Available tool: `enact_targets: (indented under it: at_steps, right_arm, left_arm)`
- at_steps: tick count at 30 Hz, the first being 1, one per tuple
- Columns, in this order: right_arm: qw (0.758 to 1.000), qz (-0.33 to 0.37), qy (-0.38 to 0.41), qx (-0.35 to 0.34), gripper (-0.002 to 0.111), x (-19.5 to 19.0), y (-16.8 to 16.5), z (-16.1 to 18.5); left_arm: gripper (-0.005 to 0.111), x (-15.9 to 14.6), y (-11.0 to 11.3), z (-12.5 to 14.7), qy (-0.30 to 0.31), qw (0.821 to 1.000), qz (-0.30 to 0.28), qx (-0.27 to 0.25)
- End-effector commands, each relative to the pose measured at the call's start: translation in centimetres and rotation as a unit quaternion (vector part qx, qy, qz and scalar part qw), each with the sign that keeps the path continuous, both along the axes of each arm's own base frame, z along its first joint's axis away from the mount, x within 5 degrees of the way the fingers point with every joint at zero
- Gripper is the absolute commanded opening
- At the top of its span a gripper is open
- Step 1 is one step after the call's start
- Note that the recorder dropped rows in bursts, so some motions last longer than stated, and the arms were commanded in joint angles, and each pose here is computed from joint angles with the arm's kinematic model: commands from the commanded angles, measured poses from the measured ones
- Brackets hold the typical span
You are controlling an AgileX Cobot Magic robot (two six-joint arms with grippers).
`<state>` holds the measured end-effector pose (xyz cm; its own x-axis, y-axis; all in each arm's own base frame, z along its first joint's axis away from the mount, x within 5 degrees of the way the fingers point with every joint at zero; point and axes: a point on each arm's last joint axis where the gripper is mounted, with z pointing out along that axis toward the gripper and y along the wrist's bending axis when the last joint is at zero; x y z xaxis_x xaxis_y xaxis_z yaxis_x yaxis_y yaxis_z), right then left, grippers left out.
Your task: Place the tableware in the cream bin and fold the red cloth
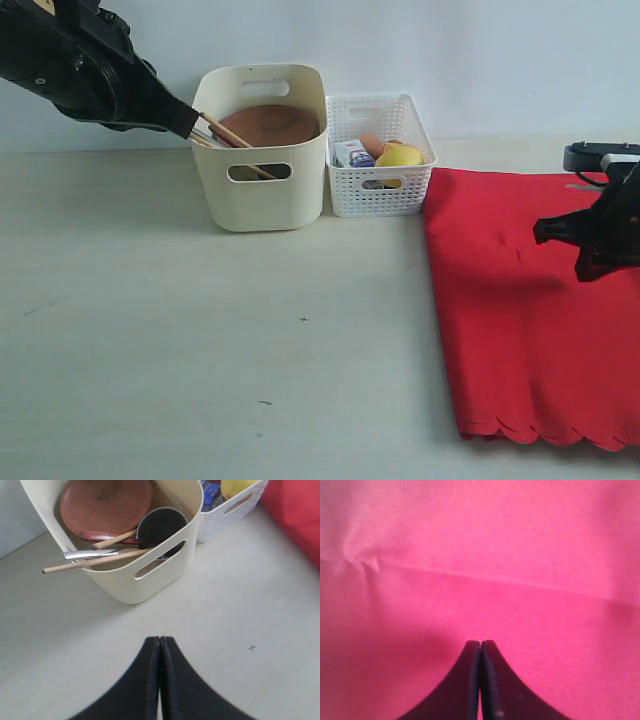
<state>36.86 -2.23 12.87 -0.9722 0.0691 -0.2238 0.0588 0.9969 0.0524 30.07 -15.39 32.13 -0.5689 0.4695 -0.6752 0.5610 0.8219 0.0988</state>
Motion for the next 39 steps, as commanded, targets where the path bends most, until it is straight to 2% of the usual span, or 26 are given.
enact_targets:
  at_steps: [1,4,18,33,39]
  right_arm:
    - [1.0,0.007,0.0,0.0,0.0,0.8,0.1,-1.4]
    - [1.0,0.008,-0.001,-0.001,0.0,1.6,0.0,-1.9]
    - [1.0,0.01,-0.017,-0.001,0.0,6.9,-0.3,-3.7]
    - [0.999,0.005,-0.051,0.014,0.0,12.5,-0.4,-3.2]
    - [0.998,0.009,-0.055,0.014,0.0,13.8,-0.4,-3.5]
  left_arm:
    - [0.0,-0.2,-0.4,0.4,0.002,0.999,0.01,-0.045]
    - [0.0,-0.3,-0.5,0.5,0.007,0.998,0.012,-0.062]
    - [0.0,-0.7,-0.3,1.4,-0.007,0.997,0.013,-0.07]
    - [0.0,-3.5,1.1,6.1,-0.084,0.99,0.01,-0.11]
    - [0.0,-6.3,3.2,9.6,-0.141,0.981,0.016,-0.133]
